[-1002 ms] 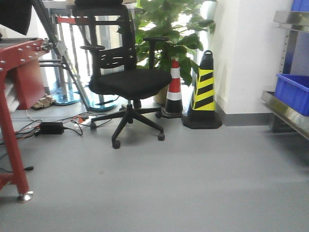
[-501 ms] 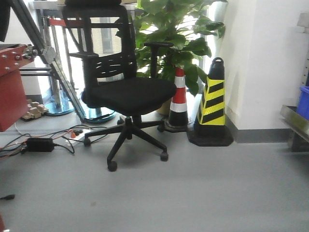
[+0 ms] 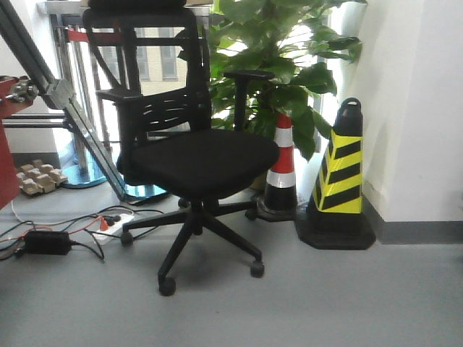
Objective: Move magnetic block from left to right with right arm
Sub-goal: 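Drive across the floor past the black chair and cones, then turn and drive up to the second carpeted table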
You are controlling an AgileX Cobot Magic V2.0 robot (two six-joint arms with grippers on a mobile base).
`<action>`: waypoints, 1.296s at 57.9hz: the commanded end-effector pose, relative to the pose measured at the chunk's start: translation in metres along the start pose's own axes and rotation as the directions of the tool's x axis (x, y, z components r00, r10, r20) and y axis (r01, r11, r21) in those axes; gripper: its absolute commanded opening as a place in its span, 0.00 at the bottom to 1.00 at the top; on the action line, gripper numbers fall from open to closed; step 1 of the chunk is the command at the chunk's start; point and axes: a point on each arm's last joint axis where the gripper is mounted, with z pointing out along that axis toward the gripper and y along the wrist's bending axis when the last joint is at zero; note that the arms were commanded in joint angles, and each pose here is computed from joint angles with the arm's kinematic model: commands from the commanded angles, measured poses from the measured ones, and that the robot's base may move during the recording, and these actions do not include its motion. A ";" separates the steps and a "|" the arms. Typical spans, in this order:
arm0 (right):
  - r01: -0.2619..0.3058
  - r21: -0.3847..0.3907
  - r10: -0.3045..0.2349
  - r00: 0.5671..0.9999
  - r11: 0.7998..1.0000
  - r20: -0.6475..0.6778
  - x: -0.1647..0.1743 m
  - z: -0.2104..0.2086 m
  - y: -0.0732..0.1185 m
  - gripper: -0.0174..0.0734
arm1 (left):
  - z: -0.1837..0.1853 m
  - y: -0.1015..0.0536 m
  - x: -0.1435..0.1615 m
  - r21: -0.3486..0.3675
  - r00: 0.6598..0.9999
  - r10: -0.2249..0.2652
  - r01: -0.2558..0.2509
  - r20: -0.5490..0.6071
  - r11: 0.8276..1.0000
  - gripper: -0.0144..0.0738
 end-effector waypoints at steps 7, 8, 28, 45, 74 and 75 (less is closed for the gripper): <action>0.004 -0.002 -0.003 0.994 1.000 0.109 -0.018 -0.001 0.001 0.55 | -0.001 0.000 -0.005 -0.002 0.997 -0.010 0.010 0.083 1.000 0.02; 0.004 -0.002 -0.003 0.994 1.000 0.109 -0.018 -0.001 0.001 0.55 | -0.001 0.000 -0.005 -0.002 0.997 -0.010 0.010 0.083 1.000 0.02; 0.004 -0.002 -0.003 0.994 1.000 0.109 -0.018 -0.001 0.001 0.55 | -0.001 0.000 -0.005 -0.002 0.997 -0.010 0.010 0.083 1.000 0.02; 0.004 -0.002 -0.003 0.994 1.000 0.109 -0.018 -0.001 0.001 0.55 | -0.001 0.000 -0.005 -0.002 0.997 -0.010 0.010 0.083 1.000 0.02; 0.004 -0.002 -0.003 0.994 1.000 0.109 -0.018 -0.001 0.001 0.55 | -0.001 0.000 -0.005 -0.002 0.997 -0.010 0.010 0.083 1.000 0.02; 0.004 -0.002 -0.003 0.994 1.000 0.109 -0.018 -0.001 0.001 0.55 | -0.001 0.000 -0.005 -0.002 0.997 -0.010 0.010 0.083 1.000 0.02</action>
